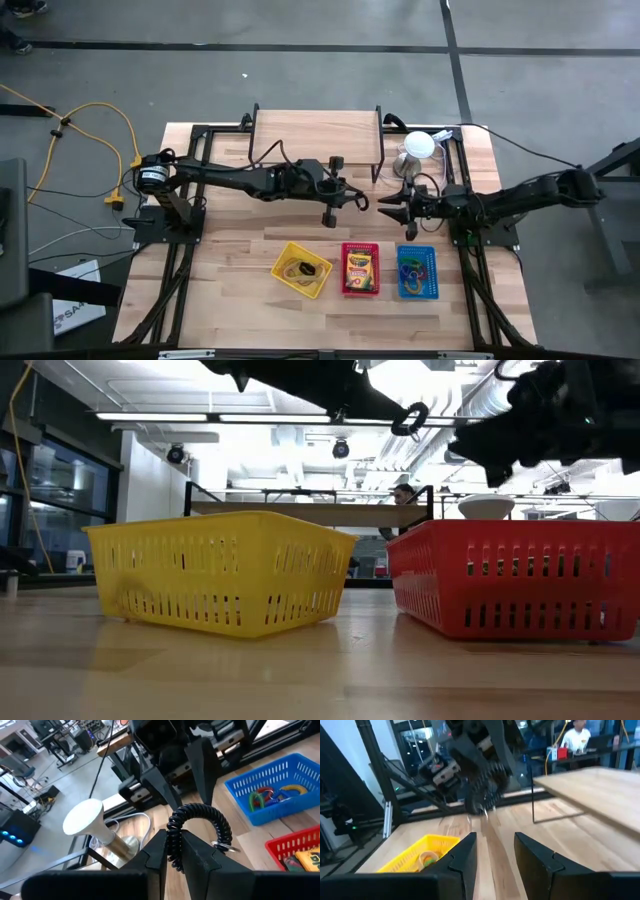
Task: Pick & Place Office Desk Supplies
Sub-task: Put the black spring keychain into the blue bin
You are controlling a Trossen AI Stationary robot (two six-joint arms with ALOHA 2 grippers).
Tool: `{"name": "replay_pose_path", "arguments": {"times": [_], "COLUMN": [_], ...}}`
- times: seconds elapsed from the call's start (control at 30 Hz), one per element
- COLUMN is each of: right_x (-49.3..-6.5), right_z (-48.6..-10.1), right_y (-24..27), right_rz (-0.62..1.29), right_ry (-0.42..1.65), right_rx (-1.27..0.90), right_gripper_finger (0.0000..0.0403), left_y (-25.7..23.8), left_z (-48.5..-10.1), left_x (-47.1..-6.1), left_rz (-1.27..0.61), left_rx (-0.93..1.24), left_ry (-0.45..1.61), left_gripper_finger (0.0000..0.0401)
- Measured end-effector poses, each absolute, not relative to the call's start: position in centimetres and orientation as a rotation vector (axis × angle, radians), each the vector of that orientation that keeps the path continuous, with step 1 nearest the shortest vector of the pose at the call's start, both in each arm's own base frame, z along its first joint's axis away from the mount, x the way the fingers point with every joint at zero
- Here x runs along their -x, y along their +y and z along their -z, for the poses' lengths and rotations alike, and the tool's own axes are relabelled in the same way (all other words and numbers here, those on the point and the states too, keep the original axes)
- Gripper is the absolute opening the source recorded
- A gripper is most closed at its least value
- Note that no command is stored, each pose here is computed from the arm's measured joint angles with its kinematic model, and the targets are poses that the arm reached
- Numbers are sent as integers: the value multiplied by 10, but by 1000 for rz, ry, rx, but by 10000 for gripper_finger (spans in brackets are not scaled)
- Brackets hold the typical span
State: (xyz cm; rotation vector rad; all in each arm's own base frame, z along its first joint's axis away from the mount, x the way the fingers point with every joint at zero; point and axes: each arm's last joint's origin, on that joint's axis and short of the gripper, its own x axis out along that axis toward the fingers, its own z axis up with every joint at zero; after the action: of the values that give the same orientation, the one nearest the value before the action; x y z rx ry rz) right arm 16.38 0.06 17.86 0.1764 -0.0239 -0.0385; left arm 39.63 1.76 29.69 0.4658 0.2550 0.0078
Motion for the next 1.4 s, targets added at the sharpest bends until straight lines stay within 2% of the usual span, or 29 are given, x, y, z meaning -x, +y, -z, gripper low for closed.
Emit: {"name": "replay_pose_path", "arguments": {"times": [0.6,0.77,1.4], "right_x": [-212,-214,-214], "right_z": [-196,-198,-202], "right_y": [2,4,4], "right_rz": [4,-45,-44], "right_ry": [22,24,-25], "right_rx": [-151,-152,-152], "right_gripper_finger": [118,118,118], "left_y": [12,13,14], "left_z": [-297,-296,-296], "left_x": [-397,-396,-396], "left_rz": [6,-26,-41], "left_rx": [-468,-483,-486], "left_ry": [253,264,271], "left_gripper_finger": [41,41,41]}}
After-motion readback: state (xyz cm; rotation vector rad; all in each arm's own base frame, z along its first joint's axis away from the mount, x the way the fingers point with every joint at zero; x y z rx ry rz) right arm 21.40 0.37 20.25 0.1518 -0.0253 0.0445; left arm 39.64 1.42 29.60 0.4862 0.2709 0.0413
